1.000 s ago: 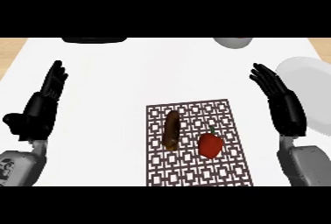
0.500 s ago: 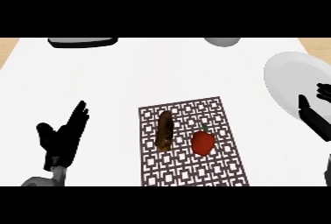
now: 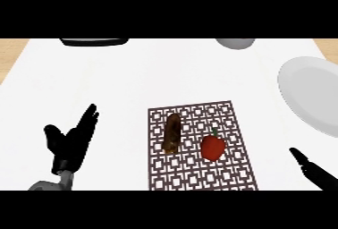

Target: Pick the bell pepper from the placemat and place it in the plate

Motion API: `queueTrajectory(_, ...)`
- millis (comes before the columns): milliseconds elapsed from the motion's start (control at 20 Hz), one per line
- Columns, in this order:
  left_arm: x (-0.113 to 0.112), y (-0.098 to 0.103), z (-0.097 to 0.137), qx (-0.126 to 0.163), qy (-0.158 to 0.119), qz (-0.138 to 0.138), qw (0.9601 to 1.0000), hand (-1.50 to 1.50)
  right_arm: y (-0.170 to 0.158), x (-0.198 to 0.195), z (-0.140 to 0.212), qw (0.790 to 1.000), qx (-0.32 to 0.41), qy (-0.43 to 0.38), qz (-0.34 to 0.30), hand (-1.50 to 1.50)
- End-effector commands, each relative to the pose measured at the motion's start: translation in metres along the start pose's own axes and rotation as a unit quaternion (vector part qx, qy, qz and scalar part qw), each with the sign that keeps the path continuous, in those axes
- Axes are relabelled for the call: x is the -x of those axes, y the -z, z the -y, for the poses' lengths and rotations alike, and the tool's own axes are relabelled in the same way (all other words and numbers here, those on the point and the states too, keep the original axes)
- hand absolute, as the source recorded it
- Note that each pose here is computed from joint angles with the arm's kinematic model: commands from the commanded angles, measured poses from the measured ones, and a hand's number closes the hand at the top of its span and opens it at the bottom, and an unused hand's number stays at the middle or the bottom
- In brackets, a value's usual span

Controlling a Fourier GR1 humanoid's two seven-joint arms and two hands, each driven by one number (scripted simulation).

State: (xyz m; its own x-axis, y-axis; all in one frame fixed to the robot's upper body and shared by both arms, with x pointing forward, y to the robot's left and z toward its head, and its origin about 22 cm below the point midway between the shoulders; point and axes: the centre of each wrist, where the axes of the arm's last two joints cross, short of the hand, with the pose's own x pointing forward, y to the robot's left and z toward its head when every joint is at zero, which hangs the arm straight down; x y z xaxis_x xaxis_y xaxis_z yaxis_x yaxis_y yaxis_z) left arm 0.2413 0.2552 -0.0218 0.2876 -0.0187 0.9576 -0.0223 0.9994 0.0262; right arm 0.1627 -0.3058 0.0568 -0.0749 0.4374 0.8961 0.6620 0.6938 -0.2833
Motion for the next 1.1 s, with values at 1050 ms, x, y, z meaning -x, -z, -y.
queueTrajectory(1050, 0.029, -0.014, 0.016, 0.024, 0.001, -0.044, 0.9988, 0.0, -0.042, -0.1, -0.081, 0.917, -0.247, -0.274, -0.155, -1.5)
